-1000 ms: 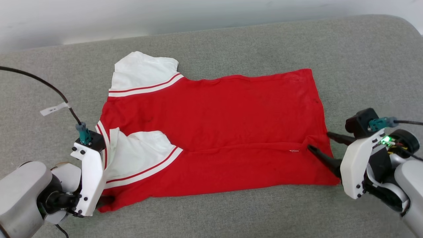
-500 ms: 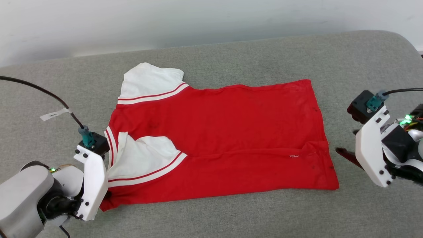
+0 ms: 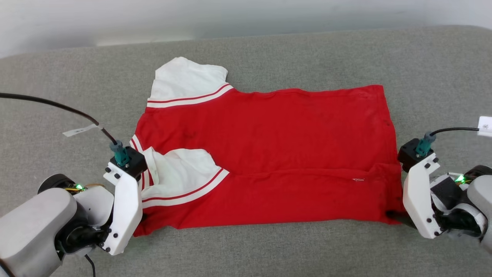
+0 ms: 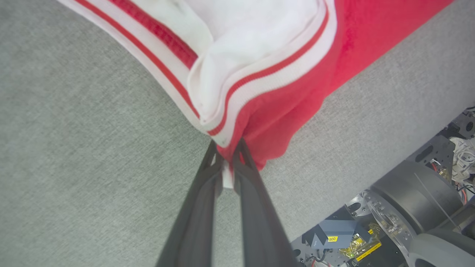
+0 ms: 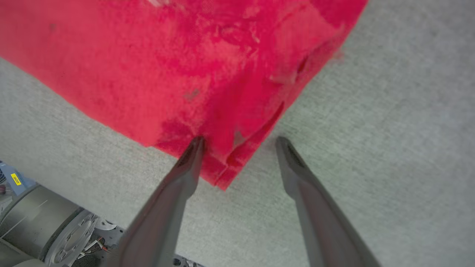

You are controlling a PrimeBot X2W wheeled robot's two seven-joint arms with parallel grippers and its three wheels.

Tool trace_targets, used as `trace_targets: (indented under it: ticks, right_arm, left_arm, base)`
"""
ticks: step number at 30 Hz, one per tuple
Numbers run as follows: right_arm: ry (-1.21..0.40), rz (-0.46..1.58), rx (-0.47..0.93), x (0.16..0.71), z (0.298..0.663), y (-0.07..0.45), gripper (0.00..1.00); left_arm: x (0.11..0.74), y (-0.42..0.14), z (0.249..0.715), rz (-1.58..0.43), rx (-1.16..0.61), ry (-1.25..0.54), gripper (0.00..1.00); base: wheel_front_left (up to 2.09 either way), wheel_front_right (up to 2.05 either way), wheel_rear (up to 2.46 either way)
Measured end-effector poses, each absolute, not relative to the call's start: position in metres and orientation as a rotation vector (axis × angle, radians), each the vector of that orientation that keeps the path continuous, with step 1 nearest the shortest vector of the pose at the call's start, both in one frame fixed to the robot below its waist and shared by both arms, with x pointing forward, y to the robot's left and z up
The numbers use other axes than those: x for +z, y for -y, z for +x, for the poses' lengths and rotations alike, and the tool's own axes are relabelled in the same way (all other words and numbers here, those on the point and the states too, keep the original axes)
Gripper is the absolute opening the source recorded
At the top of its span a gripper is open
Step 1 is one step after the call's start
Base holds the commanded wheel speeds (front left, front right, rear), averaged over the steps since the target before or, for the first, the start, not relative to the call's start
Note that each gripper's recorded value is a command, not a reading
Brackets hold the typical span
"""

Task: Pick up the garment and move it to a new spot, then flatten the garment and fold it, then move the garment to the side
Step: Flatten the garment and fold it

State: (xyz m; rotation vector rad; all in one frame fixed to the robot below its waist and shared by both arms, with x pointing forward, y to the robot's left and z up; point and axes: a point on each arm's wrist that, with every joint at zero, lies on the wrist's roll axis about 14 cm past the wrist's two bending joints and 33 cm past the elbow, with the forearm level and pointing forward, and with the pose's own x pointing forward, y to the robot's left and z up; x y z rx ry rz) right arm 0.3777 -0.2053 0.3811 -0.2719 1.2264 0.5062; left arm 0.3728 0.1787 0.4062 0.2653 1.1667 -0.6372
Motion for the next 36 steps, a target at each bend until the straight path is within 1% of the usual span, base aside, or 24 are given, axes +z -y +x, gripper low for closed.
trace_targets:
  ticks: [7,8,9,16,23,28,32,36]
  right_arm:
    - [-1.244,-0.196,0.499,0.354,0.377,0.195,1.0]
    - [-1.236,-0.193,0.499,0.354,0.378,0.194,0.31]
    - [-1.221,-0.189,0.496,0.355,0.379,0.194,0.0]
    - [-1.099,-0.188,0.501,0.377,0.384,0.193,0.0]
    - [-1.021,-0.186,0.472,0.412,0.375,0.216,0.0]
    - [-1.022,-0.168,0.466,0.42,0.359,0.227,0.0]
    - [-1.096,-0.148,0.48,0.402,0.334,0.228,0.0]
    - [-1.149,-0.136,0.462,0.386,0.321,0.232,0.0]
  left_arm:
    - [0.398,-0.18,0.374,0.254,-0.636,-1.183,0.0]
    - [0.398,-0.18,0.375,0.254,-0.636,-1.18,0.0]
    - [0.398,-0.18,0.375,0.254,-0.635,-1.178,0.0]
    - [0.405,-0.18,0.367,0.237,-0.629,-1.158,0.0]
    - [0.418,-0.179,0.346,0.216,-0.636,-1.135,0.0]
    - [0.42,-0.176,0.329,0.192,-0.645,-1.132,0.0]
    - [0.407,-0.174,0.311,0.174,-0.654,-1.177,0.0]
    - [0.393,-0.173,0.299,0.168,-0.661,-1.23,0.0]
  base:
    - [0.0,0.0,0.0]
    - [0.0,0.0,0.0]
    - [0.0,0.0,0.0]
    - [0.0,0.0,0.0]
    - [0.0,0.0,0.0]
    - [0.0,0.0,0.0]
    - [0.0,0.0,0.0]
    - [0.0,0.0,0.0]
